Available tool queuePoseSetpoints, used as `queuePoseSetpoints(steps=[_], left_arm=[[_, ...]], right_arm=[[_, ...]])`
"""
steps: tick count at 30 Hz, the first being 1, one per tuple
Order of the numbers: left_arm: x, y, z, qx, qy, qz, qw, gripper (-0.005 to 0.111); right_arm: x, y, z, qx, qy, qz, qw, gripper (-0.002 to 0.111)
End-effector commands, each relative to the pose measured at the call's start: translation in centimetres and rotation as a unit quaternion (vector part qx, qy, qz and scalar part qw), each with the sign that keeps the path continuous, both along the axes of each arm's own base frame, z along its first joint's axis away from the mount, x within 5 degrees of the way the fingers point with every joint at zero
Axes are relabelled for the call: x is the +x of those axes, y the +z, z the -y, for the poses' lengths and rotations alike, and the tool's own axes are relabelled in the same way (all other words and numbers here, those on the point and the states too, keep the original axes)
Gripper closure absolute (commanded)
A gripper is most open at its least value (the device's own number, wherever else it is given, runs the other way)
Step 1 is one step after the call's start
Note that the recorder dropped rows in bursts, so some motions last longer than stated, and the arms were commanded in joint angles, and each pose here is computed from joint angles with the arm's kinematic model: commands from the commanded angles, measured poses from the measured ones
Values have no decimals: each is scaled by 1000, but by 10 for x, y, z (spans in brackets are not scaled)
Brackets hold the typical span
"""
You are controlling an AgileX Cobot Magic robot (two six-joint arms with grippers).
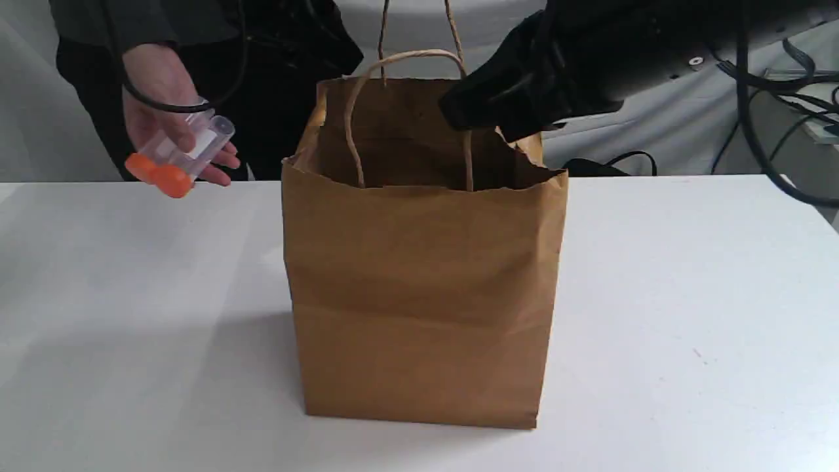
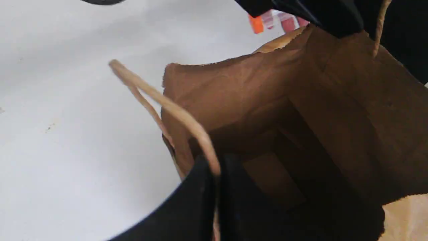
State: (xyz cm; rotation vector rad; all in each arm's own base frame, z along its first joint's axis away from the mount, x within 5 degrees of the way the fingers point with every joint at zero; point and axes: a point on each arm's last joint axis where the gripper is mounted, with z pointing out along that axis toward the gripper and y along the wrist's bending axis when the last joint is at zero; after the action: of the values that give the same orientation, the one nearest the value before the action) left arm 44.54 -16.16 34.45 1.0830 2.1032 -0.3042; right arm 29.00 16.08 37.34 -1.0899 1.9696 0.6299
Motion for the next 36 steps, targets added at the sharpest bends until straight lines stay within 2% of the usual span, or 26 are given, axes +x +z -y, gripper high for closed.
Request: queuePoseSetpoints(steps=[1,8,11,15,19,25,31,36], left_arm=[[6,-11,4,-8,0,-12,1000,39],[13,-27,7,-10,0,-24,1000,39],[14,-29,8,-19,1,-31,999,44],[12,-31,12,-38,-7,-50,998,70],[10,-28,15,-64,-11,-58,996,105],[10,-27,17,-86,6,-74,993,107],[9,-29,16,-87,23,-96,991,107],[8,-33,11,-60,44,-111,991,107]], right_arm=[[0,2,-2,8,-2,2,1000,108],[1,3,-2,9,-4,2,1000,108],[1,3,-2,9,-4,2,1000,108],[1,3,-2,9,-4,2,1000,108],[1,3,-2,9,-4,2,1000,108],[1,3,-2,9,-4,2,1000,108],[1,3,-2,17,-16,-13,1000,108],[-2,11,-3,41,-20,-32,998,108]])
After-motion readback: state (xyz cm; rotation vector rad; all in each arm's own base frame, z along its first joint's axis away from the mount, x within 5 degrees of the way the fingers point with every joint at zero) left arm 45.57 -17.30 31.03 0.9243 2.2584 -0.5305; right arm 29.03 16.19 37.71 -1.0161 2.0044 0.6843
